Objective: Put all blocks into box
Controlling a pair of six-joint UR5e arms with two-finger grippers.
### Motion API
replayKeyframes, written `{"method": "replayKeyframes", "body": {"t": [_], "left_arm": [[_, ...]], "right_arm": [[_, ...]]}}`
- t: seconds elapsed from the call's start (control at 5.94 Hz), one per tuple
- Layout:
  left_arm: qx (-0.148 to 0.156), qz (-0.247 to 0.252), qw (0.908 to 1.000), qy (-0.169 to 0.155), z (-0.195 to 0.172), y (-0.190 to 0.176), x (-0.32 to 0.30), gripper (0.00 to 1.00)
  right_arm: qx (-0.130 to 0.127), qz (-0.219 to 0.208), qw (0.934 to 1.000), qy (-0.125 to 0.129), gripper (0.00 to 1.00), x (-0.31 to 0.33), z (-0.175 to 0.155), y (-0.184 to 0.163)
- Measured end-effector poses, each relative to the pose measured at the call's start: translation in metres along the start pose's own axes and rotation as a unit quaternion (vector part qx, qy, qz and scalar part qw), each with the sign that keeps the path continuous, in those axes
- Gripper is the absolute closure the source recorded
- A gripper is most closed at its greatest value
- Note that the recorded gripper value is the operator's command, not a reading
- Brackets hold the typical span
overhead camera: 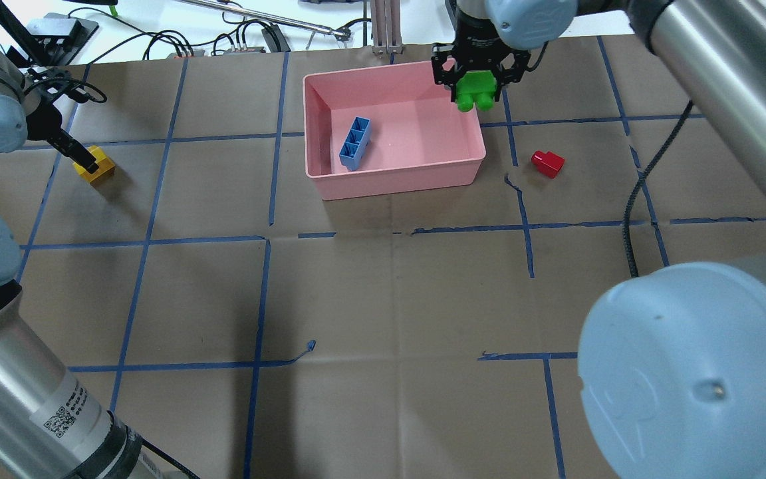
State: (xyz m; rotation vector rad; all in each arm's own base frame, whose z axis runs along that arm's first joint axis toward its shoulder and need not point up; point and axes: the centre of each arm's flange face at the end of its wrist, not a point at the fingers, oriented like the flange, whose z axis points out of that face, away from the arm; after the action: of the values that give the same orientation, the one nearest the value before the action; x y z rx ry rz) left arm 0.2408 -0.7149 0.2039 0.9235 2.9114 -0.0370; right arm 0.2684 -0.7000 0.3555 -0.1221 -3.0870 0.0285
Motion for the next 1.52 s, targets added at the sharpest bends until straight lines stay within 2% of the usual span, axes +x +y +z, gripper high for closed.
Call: {"method": "replayKeyframes", "body": {"t": [0.17,0.34,0.51,0.67,0.84,1.01,1.35,1.52], "left_arm": [[-0.001,0.004,1.0000,0.002,0.014,-0.001,-0.002,0.02],[-0.002,0.011,0.9999,0.004,0.021,-0.002,-0.002,0.09],[0.000,0.024,0.9997,0.004,0.025,-0.002,-0.002,0.17],[0.004,0.040,0.9992,0.001,0.029,-0.004,-0.003,0.41],[0.007,0.048,0.9988,-0.003,0.032,-0.005,-0.004,0.83],[0.009,0.051,0.9986,-0.006,0.030,-0.006,-0.004,1.00],[0.008,0.059,0.9982,-0.006,0.006,-0.017,0.007,1.00],[0.006,0.059,0.9982,0.002,-0.021,-0.033,0.027,1.00]], "right_arm": [[-0.013,-0.006,0.9999,0.003,0.51,-0.022,0.030,-0.009],[-0.028,-0.011,0.9995,0.000,0.29,-0.033,0.060,-0.015],[-0.033,-0.016,0.9993,-0.010,0.01,-0.039,0.082,-0.019],[-0.020,-0.018,0.9995,-0.017,0.00,-0.040,0.085,-0.024],[-0.003,-0.017,0.9996,-0.022,0.00,-0.038,0.078,-0.028],[0.007,-0.013,0.9996,-0.023,0.00,-0.032,0.065,-0.030],[0.012,-0.014,0.9996,-0.022,0.00,-0.007,0.021,-0.025],[0.016,-0.025,0.9993,-0.022,0.00,0.026,0.003,-0.032]]}}
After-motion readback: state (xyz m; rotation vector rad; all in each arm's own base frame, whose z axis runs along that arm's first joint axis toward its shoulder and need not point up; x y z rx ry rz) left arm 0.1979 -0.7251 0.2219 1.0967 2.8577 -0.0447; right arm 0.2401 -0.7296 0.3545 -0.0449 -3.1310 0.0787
